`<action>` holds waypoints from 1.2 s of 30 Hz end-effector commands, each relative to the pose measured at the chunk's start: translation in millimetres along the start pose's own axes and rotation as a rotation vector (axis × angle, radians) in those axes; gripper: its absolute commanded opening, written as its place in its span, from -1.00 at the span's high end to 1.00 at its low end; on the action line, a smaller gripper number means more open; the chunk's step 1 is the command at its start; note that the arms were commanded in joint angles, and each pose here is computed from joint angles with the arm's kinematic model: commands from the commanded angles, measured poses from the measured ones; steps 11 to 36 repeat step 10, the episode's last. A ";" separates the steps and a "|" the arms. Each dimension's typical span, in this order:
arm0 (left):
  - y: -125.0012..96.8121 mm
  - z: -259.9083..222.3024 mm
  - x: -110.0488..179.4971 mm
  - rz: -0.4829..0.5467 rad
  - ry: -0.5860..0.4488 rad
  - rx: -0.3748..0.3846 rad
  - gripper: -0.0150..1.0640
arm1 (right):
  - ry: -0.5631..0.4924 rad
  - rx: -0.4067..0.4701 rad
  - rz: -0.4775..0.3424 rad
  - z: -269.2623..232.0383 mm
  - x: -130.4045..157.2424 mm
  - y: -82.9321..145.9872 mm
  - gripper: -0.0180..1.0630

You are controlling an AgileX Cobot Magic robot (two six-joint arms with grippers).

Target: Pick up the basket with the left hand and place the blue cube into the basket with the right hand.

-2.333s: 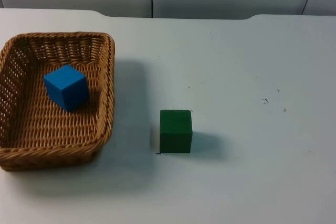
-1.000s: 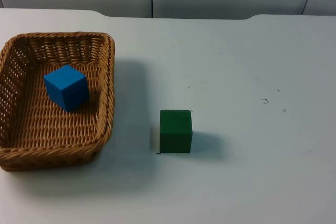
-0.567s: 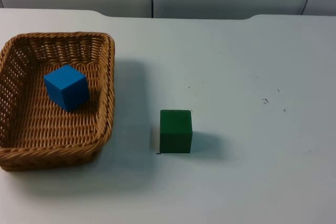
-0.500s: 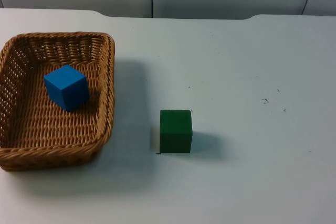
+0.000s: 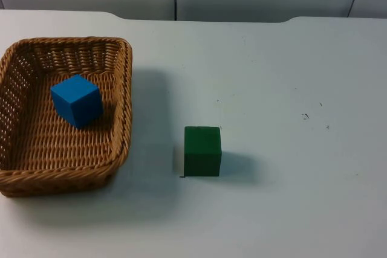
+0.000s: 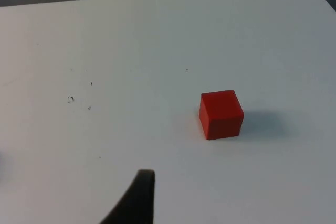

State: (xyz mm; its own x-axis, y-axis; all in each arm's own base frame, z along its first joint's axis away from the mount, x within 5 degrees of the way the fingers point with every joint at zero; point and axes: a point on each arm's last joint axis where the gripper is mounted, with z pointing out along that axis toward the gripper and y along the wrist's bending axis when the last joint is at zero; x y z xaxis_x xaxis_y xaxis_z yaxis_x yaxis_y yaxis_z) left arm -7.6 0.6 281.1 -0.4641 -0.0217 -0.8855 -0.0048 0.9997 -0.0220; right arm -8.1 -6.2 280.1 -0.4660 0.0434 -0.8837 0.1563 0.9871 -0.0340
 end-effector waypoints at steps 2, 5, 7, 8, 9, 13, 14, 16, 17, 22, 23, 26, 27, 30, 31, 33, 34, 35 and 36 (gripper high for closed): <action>-0.4 1.1 1.1 0.000 -0.006 0.007 -0.97 | -0.006 0.010 -0.003 1.8 1.3 -0.1 -0.91; -0.4 1.1 1.1 0.000 -0.006 0.007 -0.97 | -0.006 0.010 -0.003 1.8 1.3 -0.1 -0.91; -0.4 1.1 1.1 0.000 -0.006 0.007 -0.97 | -0.006 0.010 -0.003 1.8 1.3 -0.1 -0.91; -0.4 1.1 1.1 0.000 -0.006 0.007 -0.97 | -0.006 0.004 -0.007 1.9 1.2 -0.2 -0.91; -0.4 1.1 1.1 0.000 -0.006 0.007 -0.97 | -0.007 -0.009 -0.012 1.9 1.2 -0.1 -0.91; -0.4 1.1 1.1 0.000 -0.006 0.007 -0.97 | -0.007 -0.019 -0.017 2.0 1.2 -0.2 -0.91; -0.4 1.1 1.1 0.000 -0.006 0.007 -0.97 | -0.007 -0.019 -0.017 2.0 1.2 -0.2 -0.91; -0.4 1.1 1.1 0.000 -0.006 0.007 -0.97 | -0.007 -0.019 -0.017 2.0 1.2 -0.2 -0.91; -0.4 1.1 1.1 0.000 -0.006 0.007 -0.97 | -0.007 -0.019 -0.017 2.0 1.2 -0.2 -0.91; -0.4 1.1 1.1 0.000 -0.006 0.007 -0.97 | -0.007 -0.019 -0.017 2.0 1.2 -0.2 -0.91; -0.4 1.1 1.1 0.000 -0.006 0.007 -0.97 | -0.007 -0.019 -0.017 2.0 1.2 -0.2 -0.91; -0.4 1.1 1.1 0.000 -0.006 0.007 -0.97 | -0.007 -0.019 -0.017 2.0 1.2 -0.2 -0.91; -0.4 1.1 1.1 0.000 -0.006 0.007 -0.97 | -0.007 -0.019 -0.017 2.0 1.2 -0.2 -0.91; -0.4 1.1 1.1 0.000 -0.006 0.007 -0.97 | -0.007 -0.019 -0.017 2.0 1.2 -0.2 -0.91; -0.4 1.1 1.1 0.000 -0.006 0.007 -0.97 | -0.007 -0.019 -0.017 2.0 1.2 -0.2 -0.91; -0.4 1.1 1.1 0.000 -0.006 0.007 -0.97 | -0.007 -0.019 -0.017 2.0 1.2 -0.2 -0.91; -0.4 1.1 1.1 0.000 -0.006 0.007 -0.97 | -0.007 -0.019 -0.017 2.0 1.2 -0.2 -0.91; -0.4 1.1 1.1 0.000 -0.006 0.007 -0.97 | -0.007 -0.019 -0.017 2.0 1.2 -0.2 -0.91; -0.4 1.1 1.1 0.000 -0.006 0.007 -0.97 | -0.007 -0.019 -0.017 2.0 1.2 -0.2 -0.91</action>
